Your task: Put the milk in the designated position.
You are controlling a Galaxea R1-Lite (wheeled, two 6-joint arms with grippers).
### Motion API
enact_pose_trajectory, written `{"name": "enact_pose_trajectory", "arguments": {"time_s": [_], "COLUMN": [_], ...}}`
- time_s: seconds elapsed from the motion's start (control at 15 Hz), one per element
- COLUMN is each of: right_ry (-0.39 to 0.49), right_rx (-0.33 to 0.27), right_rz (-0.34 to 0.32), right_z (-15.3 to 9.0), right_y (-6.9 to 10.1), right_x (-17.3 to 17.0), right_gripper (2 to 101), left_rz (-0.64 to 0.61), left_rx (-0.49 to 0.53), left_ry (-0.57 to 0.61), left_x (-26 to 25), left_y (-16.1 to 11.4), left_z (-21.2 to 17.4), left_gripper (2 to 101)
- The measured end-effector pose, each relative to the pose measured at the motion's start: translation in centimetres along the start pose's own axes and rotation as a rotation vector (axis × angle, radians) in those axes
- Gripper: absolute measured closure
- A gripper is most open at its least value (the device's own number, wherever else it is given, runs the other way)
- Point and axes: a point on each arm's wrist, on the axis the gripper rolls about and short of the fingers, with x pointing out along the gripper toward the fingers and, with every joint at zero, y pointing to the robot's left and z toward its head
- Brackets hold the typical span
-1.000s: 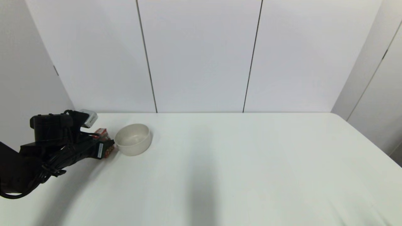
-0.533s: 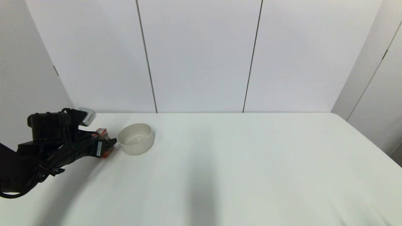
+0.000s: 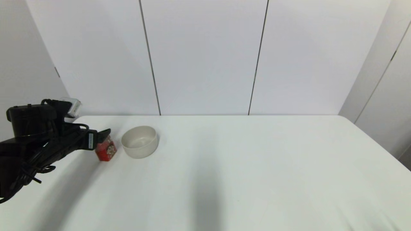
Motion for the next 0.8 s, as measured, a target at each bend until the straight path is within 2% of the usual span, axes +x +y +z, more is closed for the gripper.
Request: {"name": "enact_pose_trajectory", "arguments": {"time_s": [0.27, 0.6, 0.8], "right_ry": [0.0, 0.0, 0.0], "right_rx": [0.0, 0.0, 0.0], "right_rz": [0.0, 0.0, 0.0], "right_z": [0.0, 0.0, 0.0], "right_y": [0.0, 0.0, 0.0], "right_x": [0.0, 0.0, 0.0], "right_gripper": [4.3, 4.3, 4.3], "left_rz": [0.049, 0.063, 0.069], "left_rx": [0.015, 0.031, 0.03], "left_ry": [-0.067, -0.174, -0.226], "left_x": [-3.2, -10.9, -15.3], "left_y": [0.5, 0.8, 0.6], "left_z": [2.7, 5.7, 4.8], "left_gripper": [8.9, 7.2, 6.6]}}
